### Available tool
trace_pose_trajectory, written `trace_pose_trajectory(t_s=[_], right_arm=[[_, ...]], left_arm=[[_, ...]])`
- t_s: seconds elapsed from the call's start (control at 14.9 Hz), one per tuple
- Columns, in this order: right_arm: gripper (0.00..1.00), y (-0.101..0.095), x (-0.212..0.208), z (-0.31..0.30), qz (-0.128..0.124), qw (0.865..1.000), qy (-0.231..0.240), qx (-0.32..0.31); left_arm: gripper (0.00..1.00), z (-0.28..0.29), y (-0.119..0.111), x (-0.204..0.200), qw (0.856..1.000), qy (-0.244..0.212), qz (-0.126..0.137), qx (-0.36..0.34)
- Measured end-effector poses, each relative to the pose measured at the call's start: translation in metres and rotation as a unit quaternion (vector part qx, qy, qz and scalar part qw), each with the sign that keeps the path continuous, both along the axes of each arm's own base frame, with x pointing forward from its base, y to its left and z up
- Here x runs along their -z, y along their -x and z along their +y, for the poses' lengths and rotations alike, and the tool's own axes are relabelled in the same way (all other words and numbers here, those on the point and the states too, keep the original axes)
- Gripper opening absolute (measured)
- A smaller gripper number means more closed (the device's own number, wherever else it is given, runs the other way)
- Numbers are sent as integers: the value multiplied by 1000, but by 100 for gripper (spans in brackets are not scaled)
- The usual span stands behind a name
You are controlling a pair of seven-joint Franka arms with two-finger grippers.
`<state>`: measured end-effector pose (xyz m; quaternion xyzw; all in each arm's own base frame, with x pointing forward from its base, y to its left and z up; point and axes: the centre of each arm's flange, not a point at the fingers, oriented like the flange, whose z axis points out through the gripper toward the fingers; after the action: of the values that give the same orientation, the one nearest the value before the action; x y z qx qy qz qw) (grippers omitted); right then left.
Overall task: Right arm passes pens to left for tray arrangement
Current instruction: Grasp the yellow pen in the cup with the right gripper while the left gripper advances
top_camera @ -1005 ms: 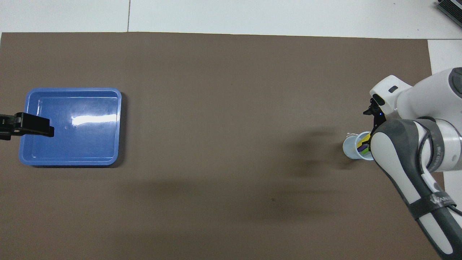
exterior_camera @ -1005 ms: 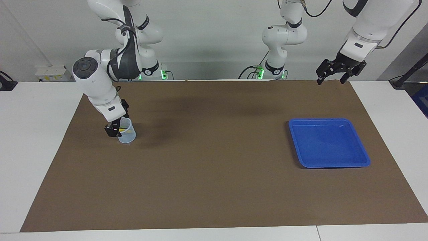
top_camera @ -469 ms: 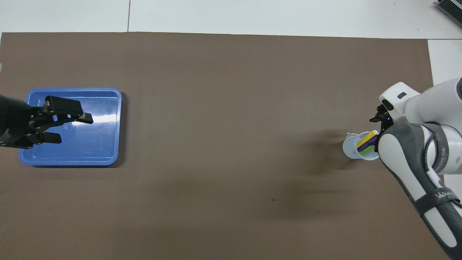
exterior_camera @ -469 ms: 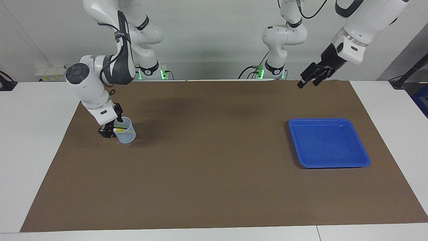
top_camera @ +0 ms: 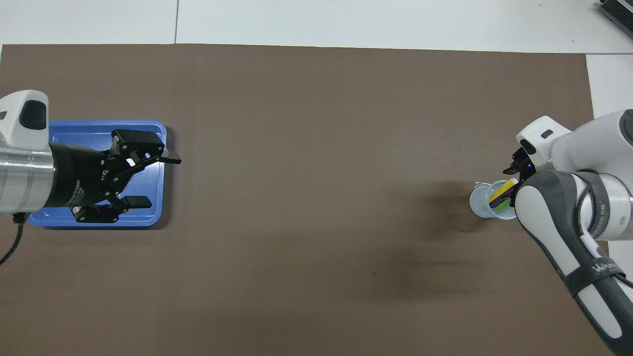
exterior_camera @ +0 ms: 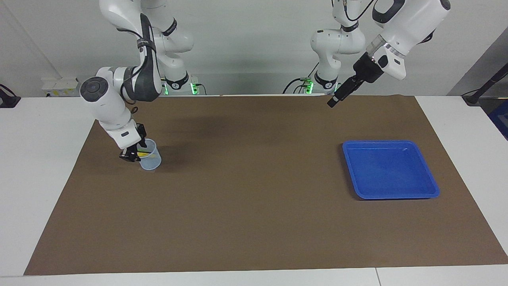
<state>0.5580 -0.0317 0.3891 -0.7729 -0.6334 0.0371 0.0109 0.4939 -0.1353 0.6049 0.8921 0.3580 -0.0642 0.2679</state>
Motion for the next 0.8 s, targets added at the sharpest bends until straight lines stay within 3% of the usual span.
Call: trace_pose_trajectory(t_s=[0.2,0.54,0.74,0.8], right_arm=[[60,0,1,-2,1,1000,0,2],[60,2,2,-13,2,1000,0,12],[60,2,3,-13,3,1000,0,12],[51,3,3,-13,3,1000,0,12]], left_arm=[[100,0,8,15,995,65,8,-72],[100,-49,37,28,990,72,35,-119],[100,-57,40,27,988,74,39,-131],[97,-57,40,27,988,74,40,-132]])
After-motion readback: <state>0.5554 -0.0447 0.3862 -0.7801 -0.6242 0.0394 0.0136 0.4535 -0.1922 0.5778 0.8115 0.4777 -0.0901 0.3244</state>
